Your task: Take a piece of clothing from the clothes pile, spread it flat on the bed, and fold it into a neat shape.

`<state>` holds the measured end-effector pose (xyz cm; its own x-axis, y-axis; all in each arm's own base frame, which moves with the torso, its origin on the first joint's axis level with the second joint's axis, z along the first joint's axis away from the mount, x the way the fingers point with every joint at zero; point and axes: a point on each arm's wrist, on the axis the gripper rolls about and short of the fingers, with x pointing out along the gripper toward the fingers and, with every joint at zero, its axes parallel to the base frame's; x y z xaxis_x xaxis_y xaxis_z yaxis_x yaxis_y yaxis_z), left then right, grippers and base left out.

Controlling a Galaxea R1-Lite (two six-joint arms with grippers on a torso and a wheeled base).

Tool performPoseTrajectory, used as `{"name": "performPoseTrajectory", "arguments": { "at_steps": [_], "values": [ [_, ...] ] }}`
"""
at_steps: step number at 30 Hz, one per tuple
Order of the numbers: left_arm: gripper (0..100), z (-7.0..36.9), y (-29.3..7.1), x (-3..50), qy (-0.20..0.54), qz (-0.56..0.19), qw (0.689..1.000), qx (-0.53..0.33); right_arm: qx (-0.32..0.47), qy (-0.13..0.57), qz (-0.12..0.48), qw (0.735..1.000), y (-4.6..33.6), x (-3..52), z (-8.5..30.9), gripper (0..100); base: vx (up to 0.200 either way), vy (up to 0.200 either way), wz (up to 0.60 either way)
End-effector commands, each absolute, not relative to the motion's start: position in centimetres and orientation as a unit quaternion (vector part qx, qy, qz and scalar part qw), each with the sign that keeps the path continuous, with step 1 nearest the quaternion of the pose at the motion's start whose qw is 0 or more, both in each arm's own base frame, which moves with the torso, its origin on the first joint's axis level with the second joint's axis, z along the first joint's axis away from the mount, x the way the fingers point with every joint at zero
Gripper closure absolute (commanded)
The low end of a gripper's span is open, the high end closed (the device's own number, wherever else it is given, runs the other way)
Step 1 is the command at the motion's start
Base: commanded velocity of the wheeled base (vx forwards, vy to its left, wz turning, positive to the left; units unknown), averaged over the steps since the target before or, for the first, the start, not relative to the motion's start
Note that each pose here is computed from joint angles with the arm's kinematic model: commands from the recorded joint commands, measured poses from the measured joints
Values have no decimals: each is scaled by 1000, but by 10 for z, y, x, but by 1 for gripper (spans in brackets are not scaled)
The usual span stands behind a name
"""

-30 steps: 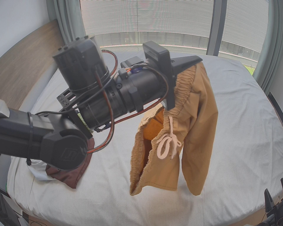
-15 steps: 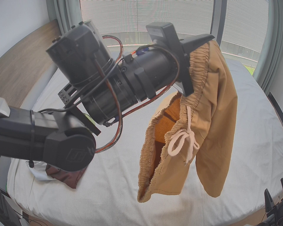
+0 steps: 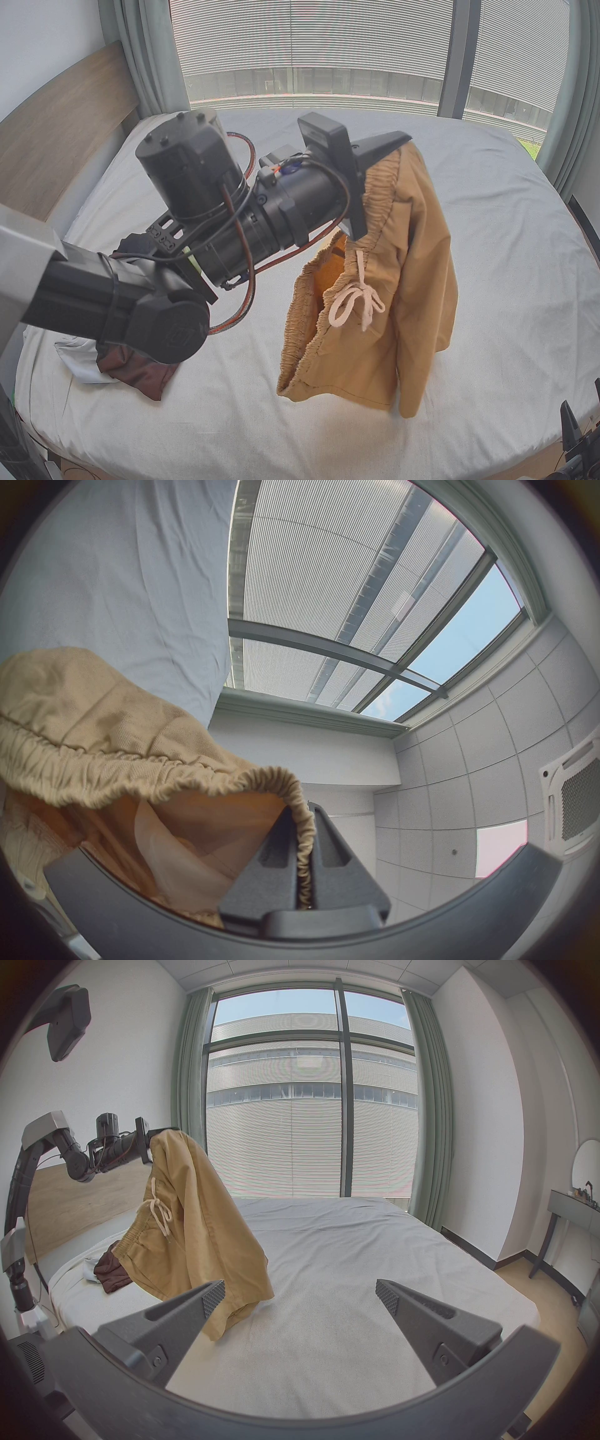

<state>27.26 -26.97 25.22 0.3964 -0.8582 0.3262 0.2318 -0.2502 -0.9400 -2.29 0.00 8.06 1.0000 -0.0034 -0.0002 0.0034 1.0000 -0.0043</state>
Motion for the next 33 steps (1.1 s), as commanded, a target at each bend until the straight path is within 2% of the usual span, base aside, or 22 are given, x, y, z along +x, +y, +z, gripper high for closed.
{"name": "performPoseTrajectory", "arguments": {
  "at_steps": [1,9,10,11,16,25,33],
  "values": [
    [100,232,-260,281,254,-465,585,-614,-2,2,-2,1000,0,-23,75,0,0,0,0],
    [100,208,-233,289,236,-432,642,-587,-2,2,-2,1000,0,-23,75,0,0,0,0],
    [100,208,-233,289,236,-432,642,-587,-2,2,-2,1000,0,-23,75,0,0,0,0],
    [100,203,-224,292,221,-425,657,-582,-2,2,-2,1000,0,-23,75,0,0,0,0],
    [100,190,-198,301,188,-405,694,-565,-2,2,-2,1000,0,-23,75,0,0,0,0],
    [100,184,-155,301,151,-376,721,-562,-2,2,-2,1000,0,-23,75,0,0,0,0],
    [100,172,-119,304,126,-330,769,-532,-2,2,-2,1000,0,-23,75,0,0,0,0]
  ]
}}
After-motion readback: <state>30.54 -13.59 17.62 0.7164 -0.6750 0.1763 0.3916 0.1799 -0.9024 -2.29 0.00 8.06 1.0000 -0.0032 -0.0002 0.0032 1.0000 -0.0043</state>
